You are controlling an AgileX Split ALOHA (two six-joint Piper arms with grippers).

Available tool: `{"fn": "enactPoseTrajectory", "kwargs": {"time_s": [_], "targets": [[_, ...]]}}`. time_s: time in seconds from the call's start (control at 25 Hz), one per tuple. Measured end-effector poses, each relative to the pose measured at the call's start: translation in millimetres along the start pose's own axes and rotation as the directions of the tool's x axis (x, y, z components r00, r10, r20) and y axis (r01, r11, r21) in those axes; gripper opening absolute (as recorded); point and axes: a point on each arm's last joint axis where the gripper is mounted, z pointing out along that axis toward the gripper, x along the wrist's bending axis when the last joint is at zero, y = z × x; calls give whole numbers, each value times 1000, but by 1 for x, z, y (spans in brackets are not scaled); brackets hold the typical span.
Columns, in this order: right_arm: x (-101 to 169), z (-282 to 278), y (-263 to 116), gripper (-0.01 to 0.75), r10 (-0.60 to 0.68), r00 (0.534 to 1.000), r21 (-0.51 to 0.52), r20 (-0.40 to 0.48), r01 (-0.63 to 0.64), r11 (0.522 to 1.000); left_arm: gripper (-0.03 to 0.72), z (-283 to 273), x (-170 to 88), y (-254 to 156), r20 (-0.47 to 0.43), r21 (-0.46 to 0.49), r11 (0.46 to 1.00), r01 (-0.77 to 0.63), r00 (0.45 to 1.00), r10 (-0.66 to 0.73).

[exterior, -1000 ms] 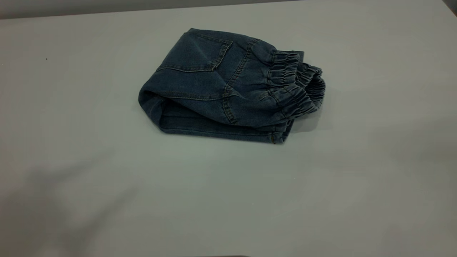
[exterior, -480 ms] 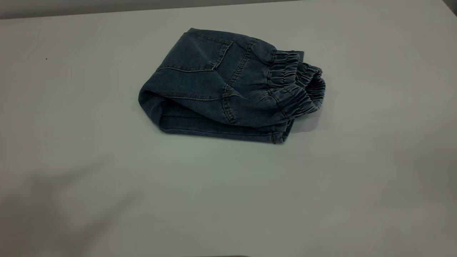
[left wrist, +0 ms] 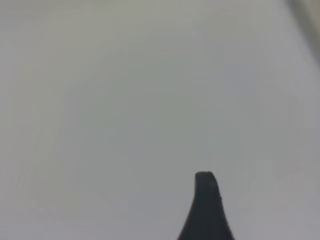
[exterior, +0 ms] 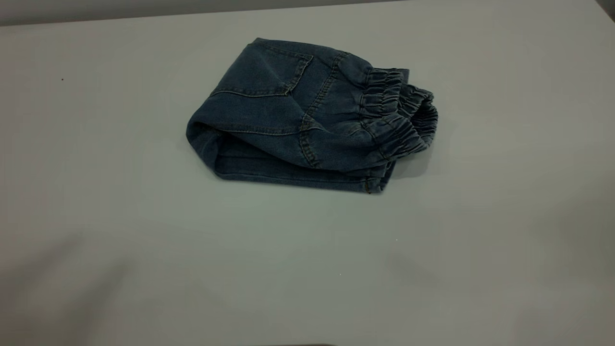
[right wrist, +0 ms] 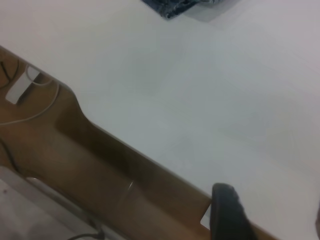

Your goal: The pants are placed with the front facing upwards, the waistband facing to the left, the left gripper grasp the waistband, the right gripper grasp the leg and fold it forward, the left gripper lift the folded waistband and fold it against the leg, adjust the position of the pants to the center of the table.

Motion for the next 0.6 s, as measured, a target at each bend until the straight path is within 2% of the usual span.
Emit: {"fn": "enactPoseTrajectory", "kwargs": {"time_s": [0.16,0.28,0.32,0.4,0.52,0.6], "targets": [[0,0,0,309,1,1000,0,0,-1,1000,497,-4,19,5,-234,11,982,-191,954,188],[0,0,0,309,0,1000,1,0,0,1000,497,-7,28,10,-360,65,930,-362,861,360],[0,0,0,309,0,1000,1,0,0,1000,497,-8,31,12,-394,105,894,-436,807,440],[0,0,0,309,0,1000,1,0,0,1000,497,-13,39,15,-474,225,803,-552,658,585],[0,0,0,309,-1,1000,1,1,1,1000,497,-25,51,20,-564,420,698,-580,435,701],[0,0,0,309,-1,1000,1,1,1,1000,497,-41,57,24,-641,516,705,-486,328,694]]}}
